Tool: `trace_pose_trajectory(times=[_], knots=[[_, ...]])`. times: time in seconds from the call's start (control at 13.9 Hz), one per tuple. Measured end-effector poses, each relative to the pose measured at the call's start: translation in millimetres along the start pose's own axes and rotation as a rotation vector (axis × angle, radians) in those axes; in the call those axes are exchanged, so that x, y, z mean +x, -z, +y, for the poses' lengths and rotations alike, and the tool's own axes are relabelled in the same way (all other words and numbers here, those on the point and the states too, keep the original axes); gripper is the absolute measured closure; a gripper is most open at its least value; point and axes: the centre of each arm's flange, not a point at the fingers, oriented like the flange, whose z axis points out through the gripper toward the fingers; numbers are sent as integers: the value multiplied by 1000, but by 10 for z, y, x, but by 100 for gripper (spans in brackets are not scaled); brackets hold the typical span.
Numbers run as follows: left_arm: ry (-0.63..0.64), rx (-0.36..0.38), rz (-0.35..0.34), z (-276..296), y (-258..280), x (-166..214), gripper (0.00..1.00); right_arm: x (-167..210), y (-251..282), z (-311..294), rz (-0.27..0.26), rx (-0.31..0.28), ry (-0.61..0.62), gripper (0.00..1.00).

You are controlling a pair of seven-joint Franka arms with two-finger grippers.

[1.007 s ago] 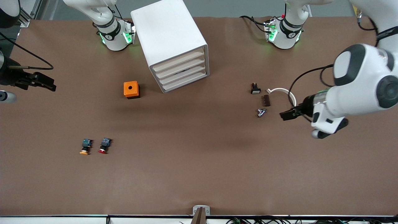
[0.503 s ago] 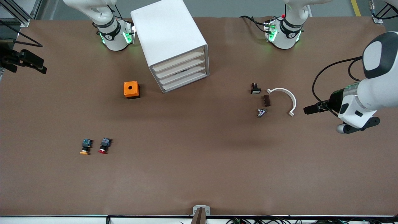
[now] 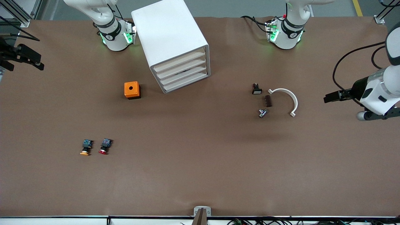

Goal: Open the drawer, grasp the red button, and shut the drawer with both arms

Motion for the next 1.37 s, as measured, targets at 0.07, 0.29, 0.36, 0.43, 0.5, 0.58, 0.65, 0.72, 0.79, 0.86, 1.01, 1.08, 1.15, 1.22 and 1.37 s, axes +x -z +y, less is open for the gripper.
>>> trace_pose_trajectory(times=[0.07, 0.29, 0.36, 0.43, 0.5, 0.58, 0.65, 0.72, 0.79, 0.86, 1.01, 1.08, 1.15, 1.22, 1.37], knots=[[-5, -2, 3, -59, 14, -68, 0, -27, -21, 25, 5, 0, 2, 0], [7, -13, 47, -184, -24, -220, 0, -95, 6, 32, 25, 1, 5, 0], [7, -17, 70, -207, -51, -272, 0, -100, 11, 25, 30, 5, 6, 0], [8, -20, 95, -223, -64, -330, 0, -96, 15, 17, 36, 9, 7, 0], [7, -24, 116, -231, -60, -392, 0, -90, 16, 12, 41, 13, 8, 0], [2, -25, 134, -218, -32, -452, 0, -86, 15, 5, 44, 19, 8, 0], [-10, -23, 150, -168, 15, -503, 0, -84, 10, 0, 44, 24, 8, 0], [-23, -20, 165, -97, 70, -543, 0, -83, 5, -4, 43, 28, 5, 0], [-36, -19, 180, -27, 121, -577, 0, -83, -1, -7, 42, 31, 2, 0], [-45, -18, 193, 18, 172, -602, 0, -85, -10, -10, 38, 33, 0, 0], [-50, -20, 217, 45, 285, -626, 0, -93, -41, -12, 24, 36, -3, 0], [-50, -22, 231, 45, 354, -629, 0, -94, -53, -12, 20, 37, -4, 0], [-50, -24, 247, 45, 430, -630, 0, -95, -61, -9, 18, 37, -5, 0], [-51, -26, 265, 49, 520, -634, 0, -97, -68, -6, 17, 37, -5, 0], [-54, -31, 305, 66, 715, -633, 0, -100, -78, -1, 15, 37, -6, 0]])
